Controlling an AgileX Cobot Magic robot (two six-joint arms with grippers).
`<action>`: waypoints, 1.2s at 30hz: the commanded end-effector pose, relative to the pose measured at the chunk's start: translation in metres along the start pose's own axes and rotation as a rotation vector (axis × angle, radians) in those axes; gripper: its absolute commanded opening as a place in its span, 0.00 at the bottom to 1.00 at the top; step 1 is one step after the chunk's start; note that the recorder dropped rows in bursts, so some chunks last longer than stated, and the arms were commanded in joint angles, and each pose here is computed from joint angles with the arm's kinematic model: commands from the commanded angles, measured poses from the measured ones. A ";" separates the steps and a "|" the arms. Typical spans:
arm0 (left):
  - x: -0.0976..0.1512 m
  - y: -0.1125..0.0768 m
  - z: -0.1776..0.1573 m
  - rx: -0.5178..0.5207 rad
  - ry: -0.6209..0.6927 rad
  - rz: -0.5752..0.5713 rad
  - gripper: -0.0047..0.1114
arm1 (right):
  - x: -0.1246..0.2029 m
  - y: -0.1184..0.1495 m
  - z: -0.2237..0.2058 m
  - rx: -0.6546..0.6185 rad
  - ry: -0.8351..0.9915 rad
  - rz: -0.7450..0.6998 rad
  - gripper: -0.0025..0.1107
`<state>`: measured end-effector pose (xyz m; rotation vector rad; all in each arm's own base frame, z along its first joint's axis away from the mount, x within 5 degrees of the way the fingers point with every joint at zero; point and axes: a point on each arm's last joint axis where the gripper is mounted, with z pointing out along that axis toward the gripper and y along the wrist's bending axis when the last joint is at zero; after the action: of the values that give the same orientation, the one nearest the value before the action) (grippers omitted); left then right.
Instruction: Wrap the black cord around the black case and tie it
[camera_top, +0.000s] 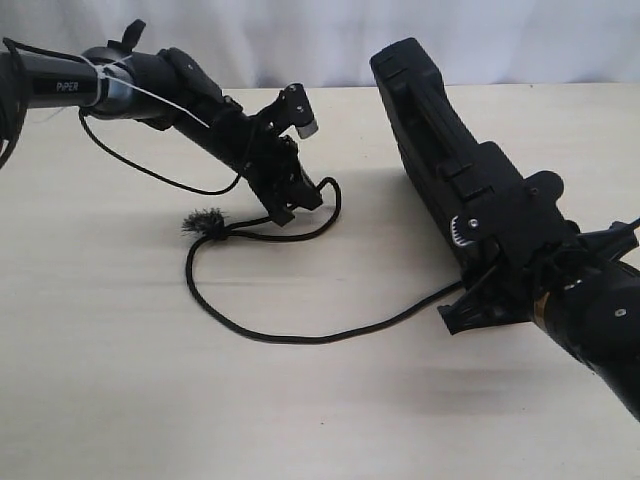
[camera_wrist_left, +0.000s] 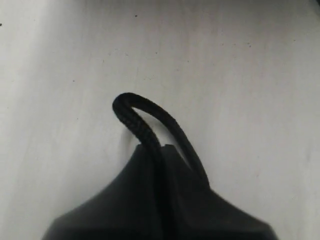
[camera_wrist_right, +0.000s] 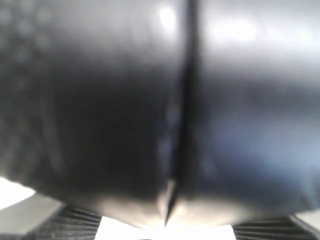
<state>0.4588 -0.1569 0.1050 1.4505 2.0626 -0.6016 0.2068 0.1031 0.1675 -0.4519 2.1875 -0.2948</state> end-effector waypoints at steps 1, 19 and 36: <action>-0.001 0.002 0.000 -0.025 0.007 0.007 0.04 | 0.007 0.008 0.001 -0.076 0.043 0.025 0.06; 0.024 -0.032 -0.014 -0.231 0.530 0.148 0.52 | 0.007 0.010 0.001 -0.103 0.050 0.025 0.06; -0.058 -0.098 -0.109 0.091 0.266 0.366 0.04 | 0.007 0.007 0.001 -0.075 0.043 0.055 0.06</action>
<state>0.3711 -0.1575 0.2205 1.9622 1.9529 -0.3004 0.2067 0.1036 0.1673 -0.4337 2.1915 -0.2773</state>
